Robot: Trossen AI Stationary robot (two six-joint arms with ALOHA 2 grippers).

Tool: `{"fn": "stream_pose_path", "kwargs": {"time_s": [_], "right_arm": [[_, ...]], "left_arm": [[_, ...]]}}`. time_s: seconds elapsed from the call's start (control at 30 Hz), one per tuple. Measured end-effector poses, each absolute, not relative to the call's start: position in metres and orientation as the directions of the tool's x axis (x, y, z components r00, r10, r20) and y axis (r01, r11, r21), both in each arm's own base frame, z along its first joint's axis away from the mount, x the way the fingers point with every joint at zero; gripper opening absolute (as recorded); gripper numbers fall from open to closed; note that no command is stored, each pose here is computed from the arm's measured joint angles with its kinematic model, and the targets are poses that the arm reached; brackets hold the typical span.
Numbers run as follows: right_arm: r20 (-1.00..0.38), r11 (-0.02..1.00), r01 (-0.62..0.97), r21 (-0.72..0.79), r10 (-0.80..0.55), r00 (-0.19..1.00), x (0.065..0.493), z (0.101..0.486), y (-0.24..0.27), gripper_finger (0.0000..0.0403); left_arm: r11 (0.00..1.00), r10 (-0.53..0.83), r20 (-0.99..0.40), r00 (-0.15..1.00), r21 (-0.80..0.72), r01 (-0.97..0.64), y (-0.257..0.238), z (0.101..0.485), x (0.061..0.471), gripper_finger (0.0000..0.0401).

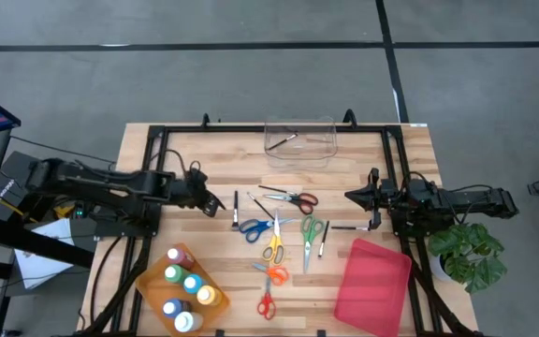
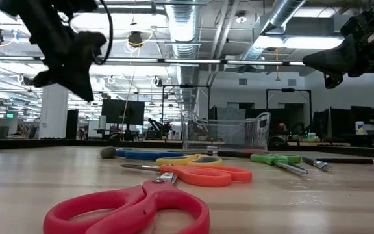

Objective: Pick & Place Paint Supplies
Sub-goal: Put the powder brush into the transparent bin

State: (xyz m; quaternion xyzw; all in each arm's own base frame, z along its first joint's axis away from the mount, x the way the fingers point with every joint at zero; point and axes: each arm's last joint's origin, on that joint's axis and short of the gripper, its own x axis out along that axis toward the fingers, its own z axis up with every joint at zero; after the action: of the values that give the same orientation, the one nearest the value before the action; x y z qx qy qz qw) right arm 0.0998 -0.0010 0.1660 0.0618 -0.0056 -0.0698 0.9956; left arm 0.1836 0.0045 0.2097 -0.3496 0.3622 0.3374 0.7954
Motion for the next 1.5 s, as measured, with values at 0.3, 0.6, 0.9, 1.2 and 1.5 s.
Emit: {"fn": "stream_pose_path", "kwargs": {"time_s": [0.3, 0.6, 0.9, 1.2, 1.5], "right_arm": [[0.002, 0.983, 0.139, 0.124, -0.140, 0.990, 0.100, 0.166, -0.001, 0.0008], [0.003, 0.983, 0.138, 0.124, -0.140, 0.990, 0.100, 0.166, -0.001, 0.0008], [0.002, 0.983, 0.139, 0.124, -0.140, 0.990, 0.100, 0.166, -0.001, 0.0008], [0.002, 0.983, 0.139, 0.124, -0.140, 0.990, 0.100, 0.166, -0.001, 0.0008], [0.002, 0.983, 0.139, 0.124, -0.140, 0.990, 0.100, 0.166, -0.001, 0.0008]], "left_arm": [[0.475, 0.111, -0.922, 0.370, -0.278, -0.835, 0.001, 0.210, 0.235, 0.0000], [0.411, 0.128, -0.951, 0.280, -0.206, -0.888, 0.000, 0.203, 0.278, 0.0002], [0.394, 0.119, -0.947, 0.297, -0.230, -0.890, -0.002, 0.196, 0.285, 0.0071], [0.327, 0.105, -0.949, 0.297, -0.249, -0.912, -0.015, 0.188, 0.281, 0.0188], [0.271, 0.089, -0.944, 0.317, -0.284, -0.920, -0.025, 0.163, 0.271, 0.0245]]}}
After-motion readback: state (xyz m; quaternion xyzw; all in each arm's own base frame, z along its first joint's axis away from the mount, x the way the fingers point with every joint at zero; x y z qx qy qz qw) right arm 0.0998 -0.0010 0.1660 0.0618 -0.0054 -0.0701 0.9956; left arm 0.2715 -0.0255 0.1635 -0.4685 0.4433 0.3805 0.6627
